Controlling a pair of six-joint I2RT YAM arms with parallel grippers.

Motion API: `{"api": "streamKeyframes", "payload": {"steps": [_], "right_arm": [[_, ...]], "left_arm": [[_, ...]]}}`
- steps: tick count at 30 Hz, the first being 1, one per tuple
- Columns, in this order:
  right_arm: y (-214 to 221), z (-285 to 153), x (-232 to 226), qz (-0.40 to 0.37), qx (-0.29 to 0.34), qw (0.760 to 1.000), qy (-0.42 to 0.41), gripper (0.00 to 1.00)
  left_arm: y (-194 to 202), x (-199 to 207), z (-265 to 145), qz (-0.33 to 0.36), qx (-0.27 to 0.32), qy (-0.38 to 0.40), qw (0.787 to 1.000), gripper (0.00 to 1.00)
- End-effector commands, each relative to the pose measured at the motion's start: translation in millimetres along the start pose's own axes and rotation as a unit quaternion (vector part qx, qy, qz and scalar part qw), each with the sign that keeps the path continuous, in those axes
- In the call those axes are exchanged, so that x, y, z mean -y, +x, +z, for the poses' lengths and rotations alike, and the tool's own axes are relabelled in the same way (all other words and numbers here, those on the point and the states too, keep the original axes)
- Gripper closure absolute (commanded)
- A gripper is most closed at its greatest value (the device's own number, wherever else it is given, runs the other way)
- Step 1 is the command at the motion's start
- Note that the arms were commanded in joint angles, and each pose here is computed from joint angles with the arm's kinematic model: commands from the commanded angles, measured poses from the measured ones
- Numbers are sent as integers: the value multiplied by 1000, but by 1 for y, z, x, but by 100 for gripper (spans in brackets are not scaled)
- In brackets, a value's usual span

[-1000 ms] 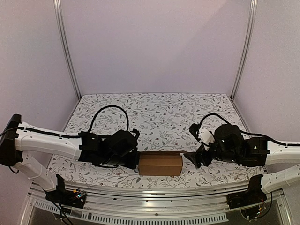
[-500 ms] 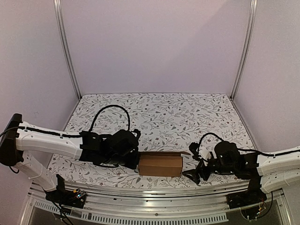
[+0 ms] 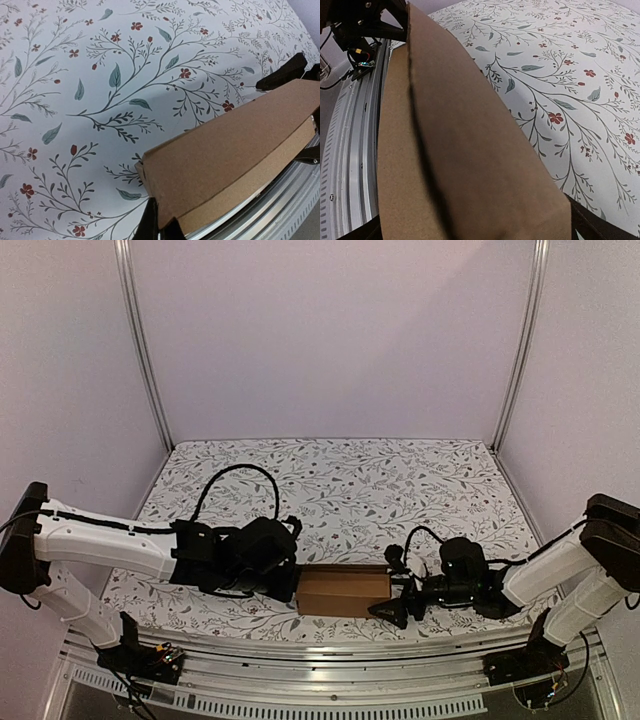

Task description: Fold the paper box

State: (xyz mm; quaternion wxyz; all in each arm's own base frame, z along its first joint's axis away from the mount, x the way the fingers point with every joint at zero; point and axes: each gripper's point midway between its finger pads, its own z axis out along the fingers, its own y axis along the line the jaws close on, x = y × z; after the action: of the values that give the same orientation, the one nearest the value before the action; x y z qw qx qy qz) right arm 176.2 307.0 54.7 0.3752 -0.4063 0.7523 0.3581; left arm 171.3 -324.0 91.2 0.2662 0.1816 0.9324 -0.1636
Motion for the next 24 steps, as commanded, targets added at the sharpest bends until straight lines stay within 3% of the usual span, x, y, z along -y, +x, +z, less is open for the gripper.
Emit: {"api": "streamKeyframes", "payload": {"steps": [1, 10, 24], "right_arm": [[-25, 9, -7, -28, 56, 998, -30, 1], [-24, 9, -7, -41, 52, 997, -29, 4], [-9, 10, -17, -60, 19, 998, -9, 36]], "left_arm": [[94, -42, 7, 56, -169, -65, 982, 100], [92, -40, 7, 59, -168, -62, 982, 100], [89, -39, 6, 65, -169, -67, 981, 100]]}}
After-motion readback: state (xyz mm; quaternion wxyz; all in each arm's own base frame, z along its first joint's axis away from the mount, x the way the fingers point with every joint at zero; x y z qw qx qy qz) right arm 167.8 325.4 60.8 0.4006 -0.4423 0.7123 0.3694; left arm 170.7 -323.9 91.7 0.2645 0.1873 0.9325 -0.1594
